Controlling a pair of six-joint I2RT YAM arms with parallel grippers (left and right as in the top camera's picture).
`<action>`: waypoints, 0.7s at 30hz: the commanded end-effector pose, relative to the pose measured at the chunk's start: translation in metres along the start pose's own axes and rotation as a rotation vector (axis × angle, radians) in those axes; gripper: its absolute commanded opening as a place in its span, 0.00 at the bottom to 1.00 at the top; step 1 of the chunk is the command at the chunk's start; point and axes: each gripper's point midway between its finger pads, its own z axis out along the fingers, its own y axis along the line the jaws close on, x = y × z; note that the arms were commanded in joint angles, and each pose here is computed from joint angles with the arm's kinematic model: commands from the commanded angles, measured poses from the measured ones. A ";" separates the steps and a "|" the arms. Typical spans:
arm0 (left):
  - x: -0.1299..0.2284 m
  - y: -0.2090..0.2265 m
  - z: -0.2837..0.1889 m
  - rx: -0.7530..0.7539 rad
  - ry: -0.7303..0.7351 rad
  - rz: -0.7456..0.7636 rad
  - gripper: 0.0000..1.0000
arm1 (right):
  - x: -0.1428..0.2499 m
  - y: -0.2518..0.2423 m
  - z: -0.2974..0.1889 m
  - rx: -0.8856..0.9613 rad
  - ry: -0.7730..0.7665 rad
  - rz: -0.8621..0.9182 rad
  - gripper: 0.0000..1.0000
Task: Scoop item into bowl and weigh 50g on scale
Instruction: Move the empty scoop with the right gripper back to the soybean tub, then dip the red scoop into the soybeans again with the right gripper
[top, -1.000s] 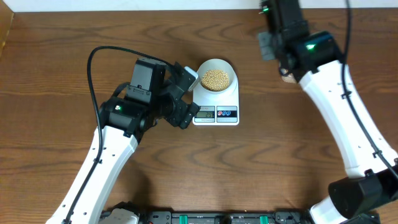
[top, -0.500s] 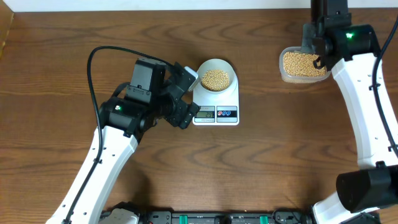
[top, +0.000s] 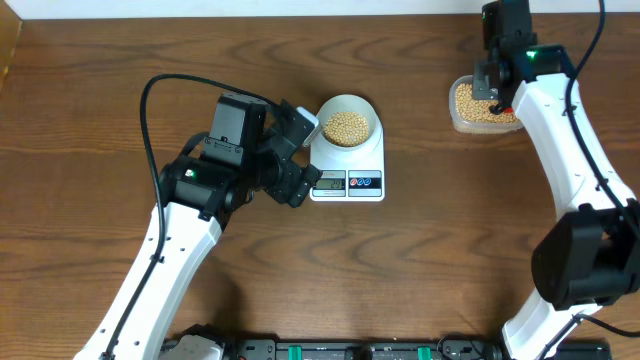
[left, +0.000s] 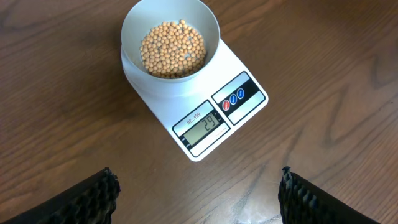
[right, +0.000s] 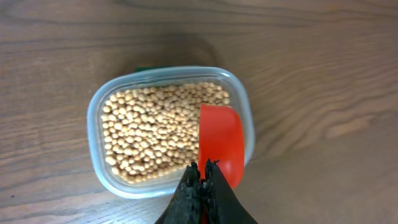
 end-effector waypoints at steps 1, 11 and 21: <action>0.000 -0.001 -0.001 0.005 -0.004 0.012 0.84 | 0.006 0.008 0.013 -0.043 0.020 0.023 0.01; 0.000 -0.001 -0.001 0.005 -0.004 0.012 0.84 | 0.018 0.003 0.041 -0.090 0.037 0.067 0.01; 0.000 -0.001 -0.001 0.005 -0.004 0.012 0.84 | 0.034 0.013 0.059 -0.214 0.065 0.092 0.01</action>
